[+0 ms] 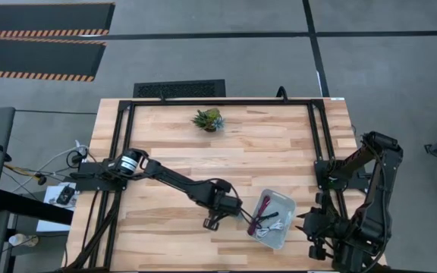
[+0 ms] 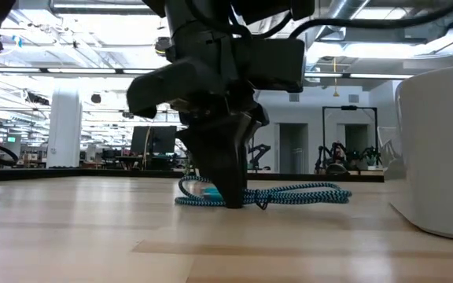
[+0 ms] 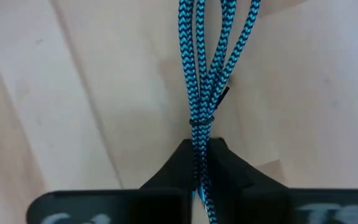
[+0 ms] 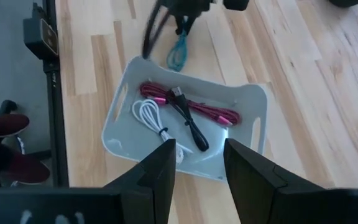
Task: Pick and place USB-C Cables
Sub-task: Put the blue charger cable into the white bin
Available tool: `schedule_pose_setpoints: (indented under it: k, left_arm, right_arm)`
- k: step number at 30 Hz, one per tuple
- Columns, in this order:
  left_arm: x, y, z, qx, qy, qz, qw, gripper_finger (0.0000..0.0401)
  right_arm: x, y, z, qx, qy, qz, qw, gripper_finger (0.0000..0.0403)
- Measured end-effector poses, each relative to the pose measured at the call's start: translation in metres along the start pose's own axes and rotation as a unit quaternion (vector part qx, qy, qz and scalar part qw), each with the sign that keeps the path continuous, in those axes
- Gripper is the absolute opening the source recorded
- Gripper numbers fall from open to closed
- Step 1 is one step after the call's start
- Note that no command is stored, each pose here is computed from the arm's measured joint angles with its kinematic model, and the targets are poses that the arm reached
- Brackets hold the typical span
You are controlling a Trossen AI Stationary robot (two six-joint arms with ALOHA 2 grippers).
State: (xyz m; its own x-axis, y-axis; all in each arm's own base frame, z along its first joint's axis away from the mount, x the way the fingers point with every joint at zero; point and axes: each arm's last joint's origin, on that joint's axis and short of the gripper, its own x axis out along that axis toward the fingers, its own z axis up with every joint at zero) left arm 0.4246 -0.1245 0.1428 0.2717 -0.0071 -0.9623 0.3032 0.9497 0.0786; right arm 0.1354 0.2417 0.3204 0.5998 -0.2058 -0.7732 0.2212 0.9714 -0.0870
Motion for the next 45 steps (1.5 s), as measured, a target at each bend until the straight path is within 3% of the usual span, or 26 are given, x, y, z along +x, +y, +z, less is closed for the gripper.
schedule_pose_setpoints:
  k: [6,16,21,26,34,40,45]
  left_arm:
    - [-0.012,0.005,0.012,-0.038,-0.016,0.036,0.999,0.0009]
    - [-0.059,0.008,0.039,-0.052,-0.053,0.043,0.996,0.0006]
    - [-0.091,0.013,0.060,-0.096,-0.124,0.061,0.986,0.0009]
    - [-0.112,0.018,0.084,-0.136,-0.249,0.041,0.958,0.0008]
    - [-0.134,0.022,0.110,-0.200,-0.418,0.050,0.885,0.0008]
    - [-0.134,0.010,0.114,-0.253,-0.461,0.083,0.846,0.0008]
    - [-0.116,-0.009,0.108,-0.289,-0.459,0.101,0.834,0.0008]
  right_arm:
    - [-0.001,0.000,-0.001,-0.003,0.000,0.001,1.000,0.0161]
    - [-0.005,0.002,-0.006,0.000,-0.001,0.009,1.000,0.0161]
    - [-0.010,0.003,-0.011,0.005,-0.001,0.014,1.000,0.0161]
    - [-0.014,0.005,-0.017,0.020,-0.001,0.022,1.000,0.0161]
    - [-0.023,0.007,-0.028,0.045,0.000,0.037,0.998,0.0161]
    - [-0.025,0.006,-0.030,0.052,0.001,0.036,0.998,0.0161]
    - [-0.025,0.006,-0.030,0.051,0.001,0.034,0.998,0.0161]
